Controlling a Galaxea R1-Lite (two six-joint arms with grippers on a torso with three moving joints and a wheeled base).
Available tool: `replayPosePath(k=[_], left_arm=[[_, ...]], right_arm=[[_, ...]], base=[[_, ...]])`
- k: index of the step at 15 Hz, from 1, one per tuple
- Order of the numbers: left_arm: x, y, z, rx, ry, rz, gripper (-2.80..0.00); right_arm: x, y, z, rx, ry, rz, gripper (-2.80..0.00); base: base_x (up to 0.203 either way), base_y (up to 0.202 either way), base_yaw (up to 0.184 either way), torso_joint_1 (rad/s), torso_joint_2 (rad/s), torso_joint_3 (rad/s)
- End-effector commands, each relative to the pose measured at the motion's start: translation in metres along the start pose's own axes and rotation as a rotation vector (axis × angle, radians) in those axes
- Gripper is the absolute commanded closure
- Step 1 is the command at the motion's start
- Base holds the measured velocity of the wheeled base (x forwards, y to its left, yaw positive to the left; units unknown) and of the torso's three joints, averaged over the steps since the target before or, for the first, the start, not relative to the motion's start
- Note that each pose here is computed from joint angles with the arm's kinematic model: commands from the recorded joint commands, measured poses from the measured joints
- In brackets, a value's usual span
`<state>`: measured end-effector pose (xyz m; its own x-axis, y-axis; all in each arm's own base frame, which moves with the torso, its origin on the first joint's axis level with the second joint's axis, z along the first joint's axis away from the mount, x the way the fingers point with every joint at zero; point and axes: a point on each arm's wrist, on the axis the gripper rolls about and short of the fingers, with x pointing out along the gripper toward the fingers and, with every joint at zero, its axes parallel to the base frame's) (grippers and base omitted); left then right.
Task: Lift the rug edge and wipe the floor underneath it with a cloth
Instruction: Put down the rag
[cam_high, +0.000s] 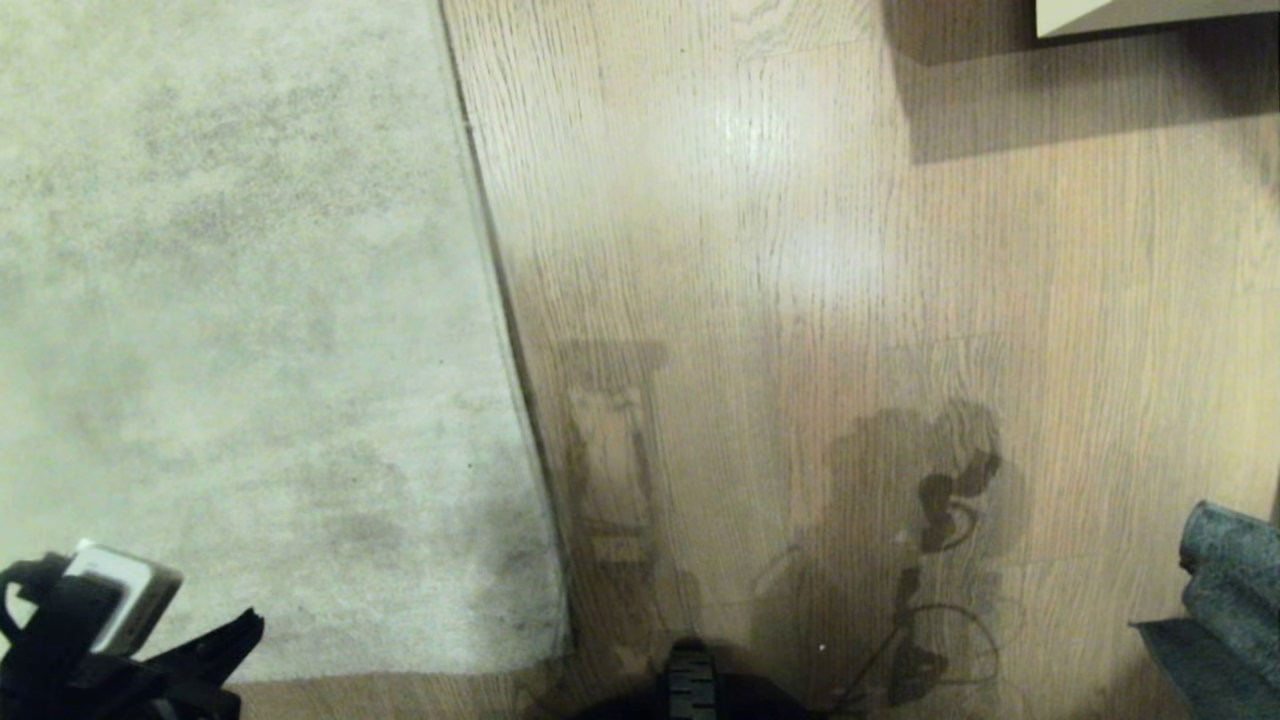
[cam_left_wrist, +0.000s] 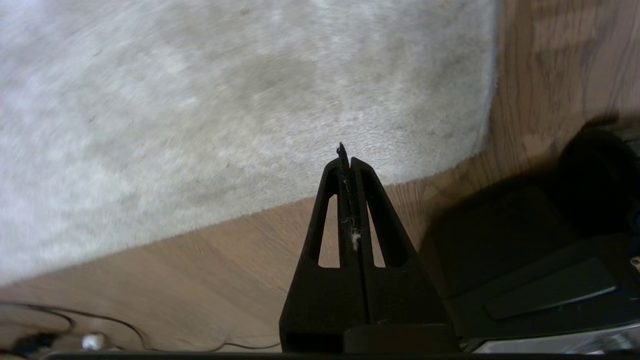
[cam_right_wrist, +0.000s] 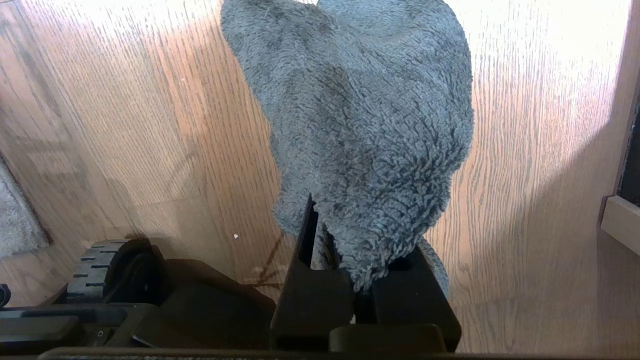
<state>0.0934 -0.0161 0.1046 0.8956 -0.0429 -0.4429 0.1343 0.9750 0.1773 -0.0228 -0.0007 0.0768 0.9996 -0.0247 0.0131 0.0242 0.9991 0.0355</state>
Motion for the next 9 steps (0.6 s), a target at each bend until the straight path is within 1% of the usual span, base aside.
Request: replayPosePath(k=[1,4,9], left_arm=[[-0.022,0.004,-0.007,-0.036,-0.091,0.034,0.00],[-0.040,0.004,-0.023,-0.066,-0.096,0.008,0.00],[-0.068,0.000,-0.057,-0.103,-0.151,-0.013,0.00]], right_arm=[[0.000,0.000,0.000,0.000,0.000,0.000,0.00],[0.000,0.000,0.000,0.000,0.001,0.000,0.00],[0.000,0.000,0.000,0.000,-0.001,0.000,0.00]], base=[[0.000,0.000,0.000,0.000,0.00,0.000],[0.000,0.000,0.000,0.000,0.00,0.000],[0.000,0.000,0.000,0.000,0.00,0.000]])
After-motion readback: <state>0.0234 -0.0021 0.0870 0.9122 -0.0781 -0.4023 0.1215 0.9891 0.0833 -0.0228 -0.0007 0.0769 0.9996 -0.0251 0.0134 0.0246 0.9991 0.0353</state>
